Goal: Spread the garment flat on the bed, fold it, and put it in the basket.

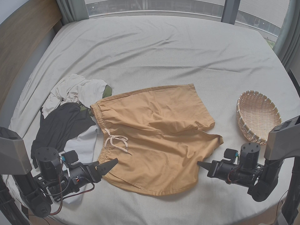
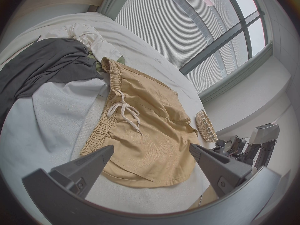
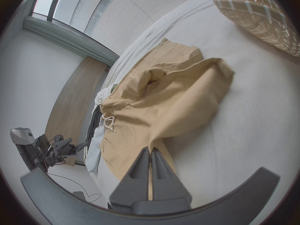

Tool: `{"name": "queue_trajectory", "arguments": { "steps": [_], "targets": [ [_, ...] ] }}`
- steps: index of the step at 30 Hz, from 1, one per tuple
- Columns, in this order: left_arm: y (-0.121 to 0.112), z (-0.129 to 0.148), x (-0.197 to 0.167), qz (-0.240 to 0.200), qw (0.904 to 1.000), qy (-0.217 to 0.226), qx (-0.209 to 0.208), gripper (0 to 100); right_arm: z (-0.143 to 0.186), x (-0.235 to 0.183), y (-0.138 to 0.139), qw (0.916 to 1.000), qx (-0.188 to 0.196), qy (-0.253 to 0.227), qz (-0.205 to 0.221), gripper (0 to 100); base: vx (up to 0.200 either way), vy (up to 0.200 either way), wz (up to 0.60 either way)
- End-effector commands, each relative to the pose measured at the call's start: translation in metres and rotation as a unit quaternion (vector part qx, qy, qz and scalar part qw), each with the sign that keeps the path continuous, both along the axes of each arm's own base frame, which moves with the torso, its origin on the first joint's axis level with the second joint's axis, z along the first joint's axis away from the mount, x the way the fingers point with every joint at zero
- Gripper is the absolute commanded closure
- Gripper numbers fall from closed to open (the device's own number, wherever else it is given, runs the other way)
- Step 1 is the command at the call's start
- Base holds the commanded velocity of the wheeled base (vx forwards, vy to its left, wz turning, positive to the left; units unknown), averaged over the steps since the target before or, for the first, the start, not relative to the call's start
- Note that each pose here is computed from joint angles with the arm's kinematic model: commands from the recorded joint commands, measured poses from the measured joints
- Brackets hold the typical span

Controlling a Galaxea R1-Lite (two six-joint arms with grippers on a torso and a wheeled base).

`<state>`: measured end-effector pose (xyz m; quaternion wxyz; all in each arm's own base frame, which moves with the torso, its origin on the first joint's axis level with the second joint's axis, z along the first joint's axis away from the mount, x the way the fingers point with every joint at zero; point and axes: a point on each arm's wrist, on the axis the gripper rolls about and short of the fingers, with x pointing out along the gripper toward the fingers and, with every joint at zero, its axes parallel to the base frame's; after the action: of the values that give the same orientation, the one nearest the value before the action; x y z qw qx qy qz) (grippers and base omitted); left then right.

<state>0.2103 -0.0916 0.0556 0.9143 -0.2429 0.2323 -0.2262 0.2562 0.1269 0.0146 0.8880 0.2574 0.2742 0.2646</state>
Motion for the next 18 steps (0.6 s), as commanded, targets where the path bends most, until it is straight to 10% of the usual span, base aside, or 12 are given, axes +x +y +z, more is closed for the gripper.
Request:
{"name": "queue_trajectory", "arguments": {
  "steps": [1, 12, 13, 18],
  "targets": [
    [0.0, -0.003, 0.0, -0.001, 1.0, 0.007, 0.002, 0, -0.023, 0.018, 0.023, 0.9997, -0.002, -0.001, 0.023, 100, 0.0, 0.0, 0.0],
    [-0.001, -0.007, 0.001, -0.001, 0.9999, 0.016, 0.005, 0, -0.021, 0.027, 0.032, 0.9985, 0.014, -0.017, 0.05, 100, 0.0, 0.0, 0.0],
    [-0.001, -0.009, 0.001, -0.001, 0.9998, 0.018, 0.006, 0, -0.021, 0.027, 0.032, 0.9986, 0.014, -0.017, 0.048, 0, 0.0, 0.0, 0.0],
    [-0.001, -0.009, 0.001, -0.001, 0.9998, 0.018, 0.007, 0, -0.017, 0.024, 0.026, 0.999, 0.015, -0.013, 0.039, 0, 0.0, 0.0, 0.0]
  ]
}}
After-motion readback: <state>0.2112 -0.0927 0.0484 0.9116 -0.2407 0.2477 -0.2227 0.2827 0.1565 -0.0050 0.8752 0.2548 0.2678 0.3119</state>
